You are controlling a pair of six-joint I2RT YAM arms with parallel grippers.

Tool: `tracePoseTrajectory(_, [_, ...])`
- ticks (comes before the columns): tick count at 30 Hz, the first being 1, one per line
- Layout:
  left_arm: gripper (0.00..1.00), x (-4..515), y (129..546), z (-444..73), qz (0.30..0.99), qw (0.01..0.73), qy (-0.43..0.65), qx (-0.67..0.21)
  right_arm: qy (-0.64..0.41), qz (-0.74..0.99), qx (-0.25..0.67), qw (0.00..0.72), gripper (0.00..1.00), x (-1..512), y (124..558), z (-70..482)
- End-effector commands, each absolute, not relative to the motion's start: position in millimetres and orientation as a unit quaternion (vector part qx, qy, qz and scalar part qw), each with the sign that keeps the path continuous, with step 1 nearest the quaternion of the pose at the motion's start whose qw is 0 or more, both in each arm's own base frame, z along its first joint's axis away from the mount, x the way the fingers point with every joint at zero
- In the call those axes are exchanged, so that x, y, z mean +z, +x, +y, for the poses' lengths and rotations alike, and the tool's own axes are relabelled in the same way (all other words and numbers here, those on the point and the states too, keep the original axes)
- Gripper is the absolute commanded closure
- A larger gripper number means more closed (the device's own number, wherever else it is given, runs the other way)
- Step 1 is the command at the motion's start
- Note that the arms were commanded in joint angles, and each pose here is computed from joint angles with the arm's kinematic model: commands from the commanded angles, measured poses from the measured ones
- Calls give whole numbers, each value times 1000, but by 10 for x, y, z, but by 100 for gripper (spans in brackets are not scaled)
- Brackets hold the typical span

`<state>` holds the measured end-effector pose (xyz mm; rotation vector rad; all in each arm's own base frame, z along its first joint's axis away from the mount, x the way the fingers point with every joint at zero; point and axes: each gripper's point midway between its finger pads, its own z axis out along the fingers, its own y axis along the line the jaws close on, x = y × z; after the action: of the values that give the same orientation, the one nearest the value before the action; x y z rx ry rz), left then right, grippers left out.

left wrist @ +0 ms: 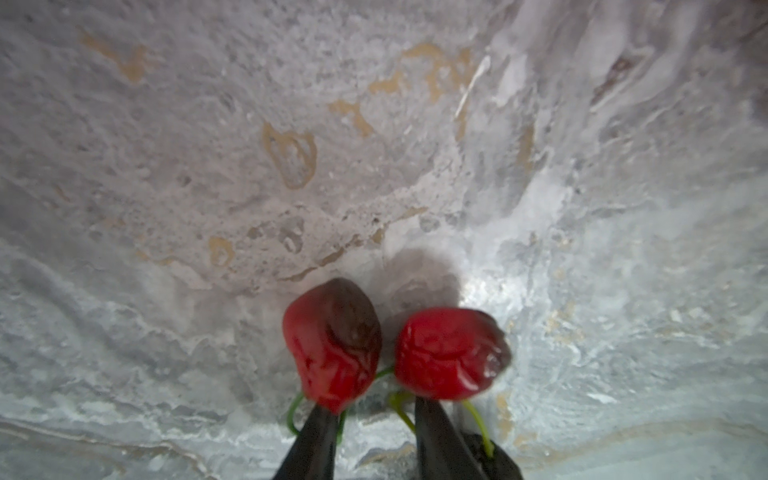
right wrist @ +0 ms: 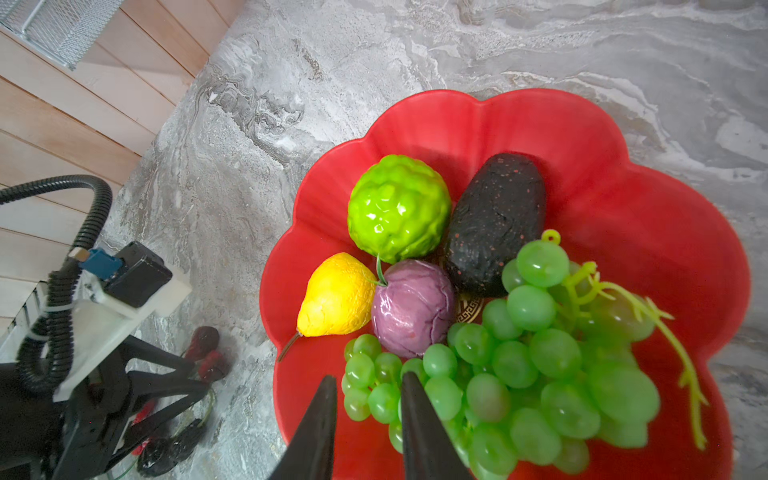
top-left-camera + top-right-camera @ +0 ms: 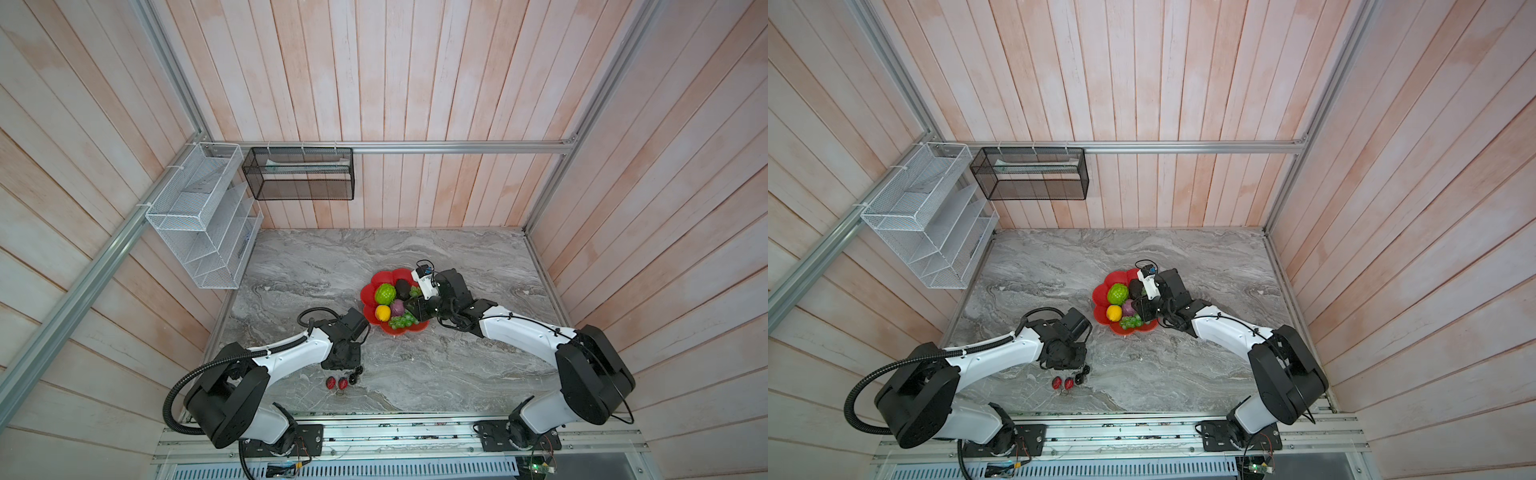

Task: Place and organize the fake fruits in the fruit bowl
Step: 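Grasp the red cherries by their stems with the left gripper, then lift the red cherries and carry them over the bowl with the left gripper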

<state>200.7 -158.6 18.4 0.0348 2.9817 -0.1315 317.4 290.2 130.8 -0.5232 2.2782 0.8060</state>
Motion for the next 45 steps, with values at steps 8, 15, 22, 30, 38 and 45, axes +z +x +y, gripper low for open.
tracePoseTrajectory(8, [92,251,1982,-1625,995,82,18,-60,-201,869,312,327,73,1281,3168,2934])
tracePoseTrajectory(15, [94,428,2053,-1641,991,111,16,-70,-199,868,317,325,73,1278,3163,2945])
tracePoseTrajectory(22, [94,800,2173,-1744,984,145,33,-103,-199,867,315,332,73,1322,3177,2938])
tracePoseTrajectory(30, [94,1383,2347,-2172,957,177,74,-216,-194,868,304,342,74,1372,3151,2860])
tracePoseTrajectory(38, [94,1751,2871,-2434,934,196,73,-288,-187,865,300,356,74,1451,3107,2775])
tracePoseTrajectory(45, [94,1805,3231,-2592,891,186,37,-413,-190,867,304,346,74,1436,3038,2761])
